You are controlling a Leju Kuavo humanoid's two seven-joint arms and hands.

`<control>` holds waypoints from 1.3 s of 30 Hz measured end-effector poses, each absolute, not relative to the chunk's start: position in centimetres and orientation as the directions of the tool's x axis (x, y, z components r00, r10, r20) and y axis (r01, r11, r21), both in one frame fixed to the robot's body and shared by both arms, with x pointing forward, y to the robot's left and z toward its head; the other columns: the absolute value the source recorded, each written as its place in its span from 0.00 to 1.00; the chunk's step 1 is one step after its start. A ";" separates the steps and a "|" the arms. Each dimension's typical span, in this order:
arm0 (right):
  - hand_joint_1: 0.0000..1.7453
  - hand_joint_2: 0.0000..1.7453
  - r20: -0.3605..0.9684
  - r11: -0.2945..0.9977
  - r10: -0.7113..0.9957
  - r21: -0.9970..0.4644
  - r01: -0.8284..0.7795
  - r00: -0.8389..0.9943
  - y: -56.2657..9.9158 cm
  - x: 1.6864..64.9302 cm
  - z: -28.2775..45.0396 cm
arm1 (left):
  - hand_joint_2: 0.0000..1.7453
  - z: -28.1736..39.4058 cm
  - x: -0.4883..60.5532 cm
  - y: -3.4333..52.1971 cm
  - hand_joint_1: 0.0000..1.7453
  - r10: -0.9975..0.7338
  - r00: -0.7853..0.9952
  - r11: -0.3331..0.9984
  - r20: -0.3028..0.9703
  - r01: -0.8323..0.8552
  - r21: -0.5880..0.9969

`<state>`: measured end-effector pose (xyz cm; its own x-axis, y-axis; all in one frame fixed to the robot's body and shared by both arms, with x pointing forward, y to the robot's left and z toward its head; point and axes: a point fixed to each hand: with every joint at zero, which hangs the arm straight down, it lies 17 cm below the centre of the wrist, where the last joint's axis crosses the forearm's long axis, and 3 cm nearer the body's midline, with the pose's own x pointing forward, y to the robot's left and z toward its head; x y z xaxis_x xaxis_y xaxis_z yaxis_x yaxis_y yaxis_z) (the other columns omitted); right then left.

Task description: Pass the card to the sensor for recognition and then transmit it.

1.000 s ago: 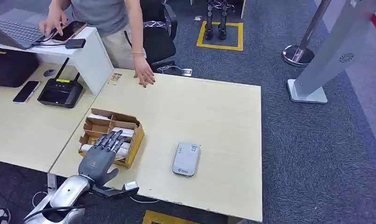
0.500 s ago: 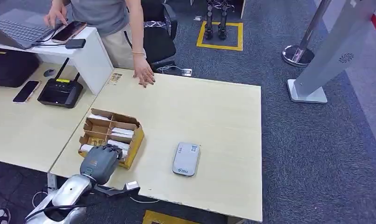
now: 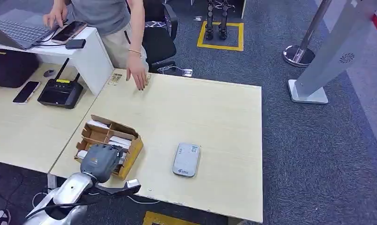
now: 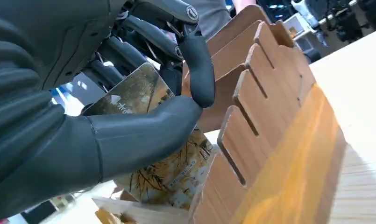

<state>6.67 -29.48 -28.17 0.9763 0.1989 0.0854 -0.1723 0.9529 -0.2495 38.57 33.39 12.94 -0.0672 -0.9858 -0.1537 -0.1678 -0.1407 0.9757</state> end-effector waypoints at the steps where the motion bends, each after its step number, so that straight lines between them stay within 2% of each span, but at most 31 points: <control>1: 0.00 0.00 0.085 0.953 0.200 -0.250 -0.173 0.976 -29.5 6.7 -28.2 | 1.00 13.0 38.6 33.3 1.00 -0.985 -0.068 -0.146 -0.160 -0.170 0.975; 11: 0.00 0.00 0.078 0.949 0.216 -0.251 -0.191 0.973 -29.5 6.6 -28.2 | 1.00 15.1 39.0 32.7 1.00 -0.968 -0.064 -0.220 -0.244 -0.260 0.940; 24: 0.00 0.00 0.082 0.936 0.276 -0.250 -0.248 0.958 -29.3 6.8 -28.2 | 1.00 27.8 42.5 32.7 1.00 -0.952 -0.046 -0.234 -0.303 -0.532 0.814; 29: 0.00 0.00 0.079 0.920 0.330 -0.251 -0.302 0.941 -29.1 7.1 -28.1 | 1.00 32.0 44.8 34.4 1.00 -0.940 0.019 -0.289 -0.341 -0.577 0.764; 37: 0.00 0.00 0.073 0.885 0.422 -0.251 -0.393 0.904 -28.8 9.0 -27.9 | 1.00 35.4 51.8 41.5 1.00 -0.896 0.163 -0.434 -0.413 -0.518 0.738; 39: 0.00 0.00 0.073 0.885 0.422 -0.251 -0.393 0.904 -28.8 9.0 -27.9 | 1.00 35.4 51.8 41.5 1.00 -0.896 0.163 -0.434 -0.413 -0.518 0.738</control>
<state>8.98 -28.76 -27.86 0.9036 0.4222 0.0729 -0.3931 0.8846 -0.2508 51.82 41.55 35.37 0.1626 -0.8961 -0.4130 -0.5175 -0.4338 0.7375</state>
